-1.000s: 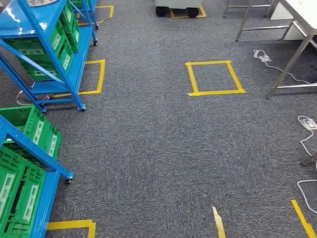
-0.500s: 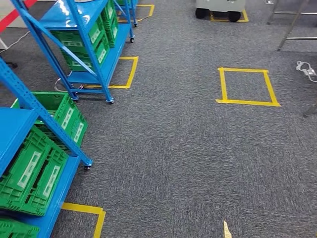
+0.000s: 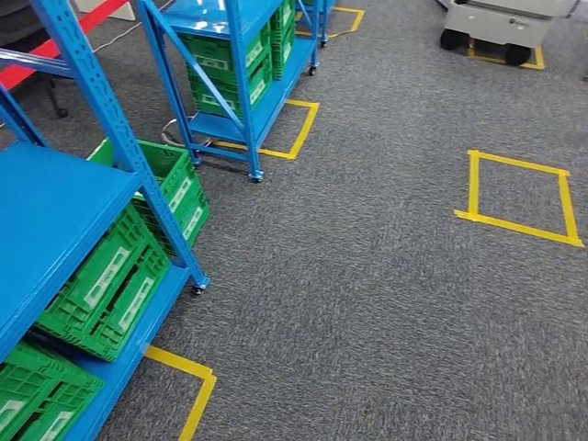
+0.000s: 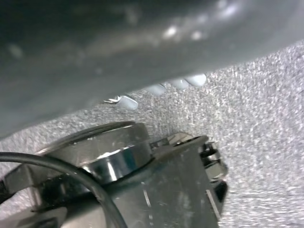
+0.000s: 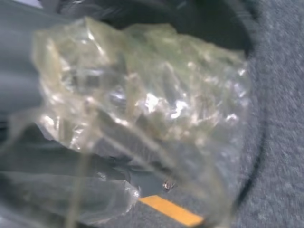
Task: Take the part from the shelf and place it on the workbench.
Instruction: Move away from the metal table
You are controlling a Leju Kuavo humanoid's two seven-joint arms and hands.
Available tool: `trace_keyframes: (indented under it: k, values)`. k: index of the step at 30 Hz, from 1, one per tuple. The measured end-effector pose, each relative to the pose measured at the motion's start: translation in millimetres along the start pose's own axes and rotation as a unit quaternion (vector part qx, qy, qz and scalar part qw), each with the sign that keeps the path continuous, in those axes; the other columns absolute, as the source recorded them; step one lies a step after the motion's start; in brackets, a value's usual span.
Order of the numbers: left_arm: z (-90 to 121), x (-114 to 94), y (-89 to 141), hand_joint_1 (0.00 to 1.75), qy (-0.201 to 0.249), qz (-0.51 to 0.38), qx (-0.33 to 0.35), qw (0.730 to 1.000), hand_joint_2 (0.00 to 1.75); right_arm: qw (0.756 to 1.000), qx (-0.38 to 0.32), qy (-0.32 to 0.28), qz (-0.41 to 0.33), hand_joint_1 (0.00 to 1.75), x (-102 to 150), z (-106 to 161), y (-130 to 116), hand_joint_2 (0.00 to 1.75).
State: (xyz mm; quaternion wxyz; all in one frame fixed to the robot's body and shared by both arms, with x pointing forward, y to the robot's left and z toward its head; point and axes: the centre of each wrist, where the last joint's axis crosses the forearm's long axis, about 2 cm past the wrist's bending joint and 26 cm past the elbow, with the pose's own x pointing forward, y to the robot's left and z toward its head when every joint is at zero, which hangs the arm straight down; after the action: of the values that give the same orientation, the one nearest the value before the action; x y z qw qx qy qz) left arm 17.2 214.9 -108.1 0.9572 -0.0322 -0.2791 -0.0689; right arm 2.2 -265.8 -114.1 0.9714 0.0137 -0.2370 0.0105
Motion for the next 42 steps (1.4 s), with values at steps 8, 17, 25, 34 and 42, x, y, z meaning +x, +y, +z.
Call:
trace_keyframes:
  k: [8,17,25,34,42]
  values:
    - [-0.6,1.3,-1.0,0.00,-0.004,-0.002,-0.004,1.000,0.00,1.000,-0.001,0.003,-0.001,0.00,-1.9,0.9,-0.1,0.00]
    - [-0.1,0.3,-0.4,0.00,-0.007,-0.002,-0.007,1.000,0.00,1.000,-0.001,-0.007,-0.001,0.00,-3.0,1.4,-0.3,0.00]
    - [0.3,-0.8,0.5,0.00,-0.012,-0.003,-0.014,1.000,0.00,1.000,0.000,-0.024,0.001,0.00,1.2,-0.6,-0.2,0.00]
    - [0.6,-0.8,-1.5,0.00,-0.013,-0.001,-0.016,1.000,0.00,1.000,0.000,-0.023,0.001,0.00,0.4,-0.2,-0.5,0.00]
    - [0.3,-0.8,0.1,0.00,-0.013,-0.002,-0.015,1.000,0.00,1.000,-0.001,-0.024,-0.001,0.00,1.0,-0.5,-0.8,0.00]
